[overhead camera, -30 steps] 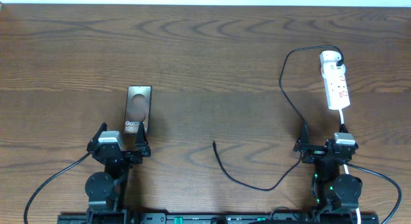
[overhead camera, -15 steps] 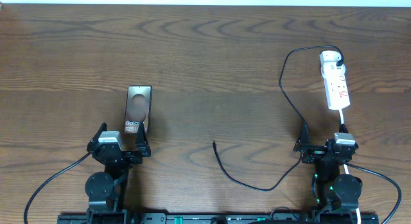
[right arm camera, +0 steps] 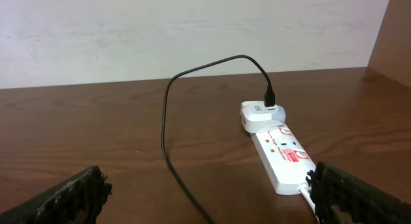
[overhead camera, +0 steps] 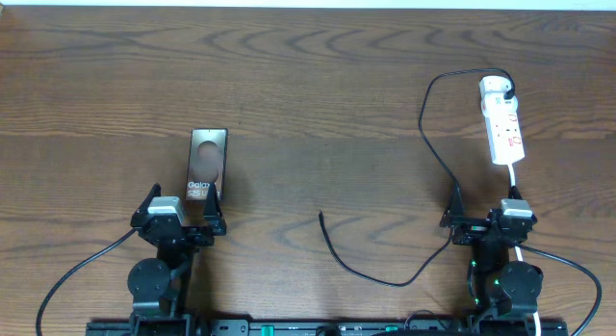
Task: Plug charger to phone and switch on socket
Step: 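Raise the left arm and move the left gripper above the phone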
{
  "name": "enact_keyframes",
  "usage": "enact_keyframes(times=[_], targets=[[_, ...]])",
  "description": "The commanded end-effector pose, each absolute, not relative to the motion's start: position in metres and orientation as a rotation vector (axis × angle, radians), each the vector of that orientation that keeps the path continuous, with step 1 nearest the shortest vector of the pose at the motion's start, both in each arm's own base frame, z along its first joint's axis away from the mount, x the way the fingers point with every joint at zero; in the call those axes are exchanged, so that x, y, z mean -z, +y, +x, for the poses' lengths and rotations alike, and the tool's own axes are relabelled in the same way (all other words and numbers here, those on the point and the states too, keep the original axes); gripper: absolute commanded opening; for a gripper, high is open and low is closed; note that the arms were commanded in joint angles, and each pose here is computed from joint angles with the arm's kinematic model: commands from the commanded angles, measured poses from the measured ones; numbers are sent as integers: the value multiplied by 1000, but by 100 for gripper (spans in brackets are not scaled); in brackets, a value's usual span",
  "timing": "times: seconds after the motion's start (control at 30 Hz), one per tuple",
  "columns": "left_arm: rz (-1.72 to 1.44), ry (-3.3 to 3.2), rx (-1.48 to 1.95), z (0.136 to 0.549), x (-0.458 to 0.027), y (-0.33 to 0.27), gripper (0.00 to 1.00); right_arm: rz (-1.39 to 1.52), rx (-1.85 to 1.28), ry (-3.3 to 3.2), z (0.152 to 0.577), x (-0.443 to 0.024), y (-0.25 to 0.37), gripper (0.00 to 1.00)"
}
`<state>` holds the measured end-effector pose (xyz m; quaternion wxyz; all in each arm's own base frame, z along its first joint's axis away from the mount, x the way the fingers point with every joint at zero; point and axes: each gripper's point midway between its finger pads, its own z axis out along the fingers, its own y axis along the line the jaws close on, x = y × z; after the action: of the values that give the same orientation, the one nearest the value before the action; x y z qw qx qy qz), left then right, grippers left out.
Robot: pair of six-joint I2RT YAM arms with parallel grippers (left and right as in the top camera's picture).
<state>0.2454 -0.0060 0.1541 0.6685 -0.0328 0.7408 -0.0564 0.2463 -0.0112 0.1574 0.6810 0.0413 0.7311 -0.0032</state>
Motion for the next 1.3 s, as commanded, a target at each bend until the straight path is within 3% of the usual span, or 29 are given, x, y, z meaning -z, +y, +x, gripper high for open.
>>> enact_keyframes(times=[0.0,0.23,0.53,0.7,0.93,1.0,1.03,1.07,1.1,1.13,1.27], targets=[[-79,1662,151,245,-165,-8,98,83,16,1641,246,-157,-12,99],[-101,1758,161,257,-217,-8,98,83,16,1641,246,-157,-12,99],[-151,2283,145,324,-253,-6,98,83,16,1641,246,-157,-12,99],[-116,2566,117,374,-238,-6,98,83,16,1640,246,-157,-12,99],[-134,2759,115,393,-173,-5,98,83,16,1641,246,-157,-12,99],[-137,2791,114,395,-160,-6,47,83,16,1640,246,-157,-12,99],[-138,2804,114,396,-156,-5,38,83,16,1641,246,-157,-12,99],[-139,2811,113,396,-153,-5,38,83,16,1641,246,-157,-12,99],[-139,2814,113,397,-152,-5,63,83,16,1641,246,-157,-12,99],[-140,2816,113,397,-151,-5,98,83,16,1641,246,-157,-12,99],[-140,2818,113,396,-150,-5,98,83,16,1641,246,-157,-12,99]])
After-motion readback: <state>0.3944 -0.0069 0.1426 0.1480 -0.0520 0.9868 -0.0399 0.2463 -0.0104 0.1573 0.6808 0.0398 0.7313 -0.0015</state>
